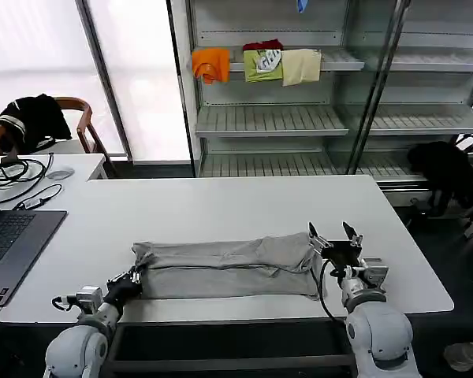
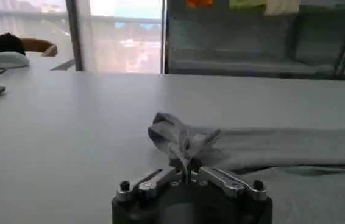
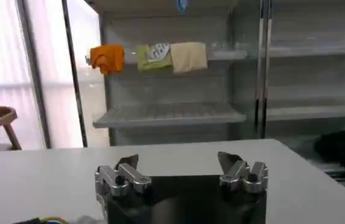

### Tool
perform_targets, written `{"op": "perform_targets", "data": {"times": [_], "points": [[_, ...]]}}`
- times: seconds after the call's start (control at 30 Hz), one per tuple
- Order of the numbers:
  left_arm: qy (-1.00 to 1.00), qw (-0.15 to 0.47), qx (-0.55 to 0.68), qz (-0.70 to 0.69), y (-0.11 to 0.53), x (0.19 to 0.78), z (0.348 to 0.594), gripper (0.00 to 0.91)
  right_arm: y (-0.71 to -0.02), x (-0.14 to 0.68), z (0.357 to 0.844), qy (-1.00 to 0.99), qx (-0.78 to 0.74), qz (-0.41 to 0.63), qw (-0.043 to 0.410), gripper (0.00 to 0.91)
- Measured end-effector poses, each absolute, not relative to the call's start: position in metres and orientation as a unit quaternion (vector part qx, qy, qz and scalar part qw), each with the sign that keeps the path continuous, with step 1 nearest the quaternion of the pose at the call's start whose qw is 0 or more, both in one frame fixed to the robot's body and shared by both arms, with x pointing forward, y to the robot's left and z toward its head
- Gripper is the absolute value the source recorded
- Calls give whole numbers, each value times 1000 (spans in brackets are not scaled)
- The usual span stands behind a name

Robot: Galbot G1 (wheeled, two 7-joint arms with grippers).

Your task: Fold and organize the clothes.

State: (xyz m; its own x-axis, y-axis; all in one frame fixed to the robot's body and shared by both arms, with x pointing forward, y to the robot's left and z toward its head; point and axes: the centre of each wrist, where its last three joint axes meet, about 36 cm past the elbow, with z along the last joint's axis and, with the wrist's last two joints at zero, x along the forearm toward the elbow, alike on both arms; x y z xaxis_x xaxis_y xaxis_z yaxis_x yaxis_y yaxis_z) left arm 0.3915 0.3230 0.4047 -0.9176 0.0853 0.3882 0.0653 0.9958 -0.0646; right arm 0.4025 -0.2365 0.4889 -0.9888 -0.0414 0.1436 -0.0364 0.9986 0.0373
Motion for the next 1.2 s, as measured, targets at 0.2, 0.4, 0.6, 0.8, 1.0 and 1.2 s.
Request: {"op": "perform_targets", "data": {"times": [0.2, 0.4, 0.6, 0.8, 1.0, 1.2], "points": [[-983, 180, -25, 6, 351, 396, 413, 0, -235, 408, 488, -997, 22, -19, 73, 907], [-985, 156, 20, -71, 420, 399, 436, 0, -229, 415, 484, -996, 26, -23, 78, 907], [-975, 128, 66, -167, 489, 401, 487, 0, -224, 421, 476, -995, 29, -27, 87, 907], [-968, 103, 77, -216, 508, 399, 530, 0, -225, 423, 467, -994, 28, -27, 99, 907], [-974, 84, 42, -205, 470, 398, 547, 10, -230, 421, 459, -994, 21, -21, 107, 907], [-982, 84, -26, -166, 401, 403, 532, 10, -237, 417, 454, -994, 14, -17, 111, 907]]}}
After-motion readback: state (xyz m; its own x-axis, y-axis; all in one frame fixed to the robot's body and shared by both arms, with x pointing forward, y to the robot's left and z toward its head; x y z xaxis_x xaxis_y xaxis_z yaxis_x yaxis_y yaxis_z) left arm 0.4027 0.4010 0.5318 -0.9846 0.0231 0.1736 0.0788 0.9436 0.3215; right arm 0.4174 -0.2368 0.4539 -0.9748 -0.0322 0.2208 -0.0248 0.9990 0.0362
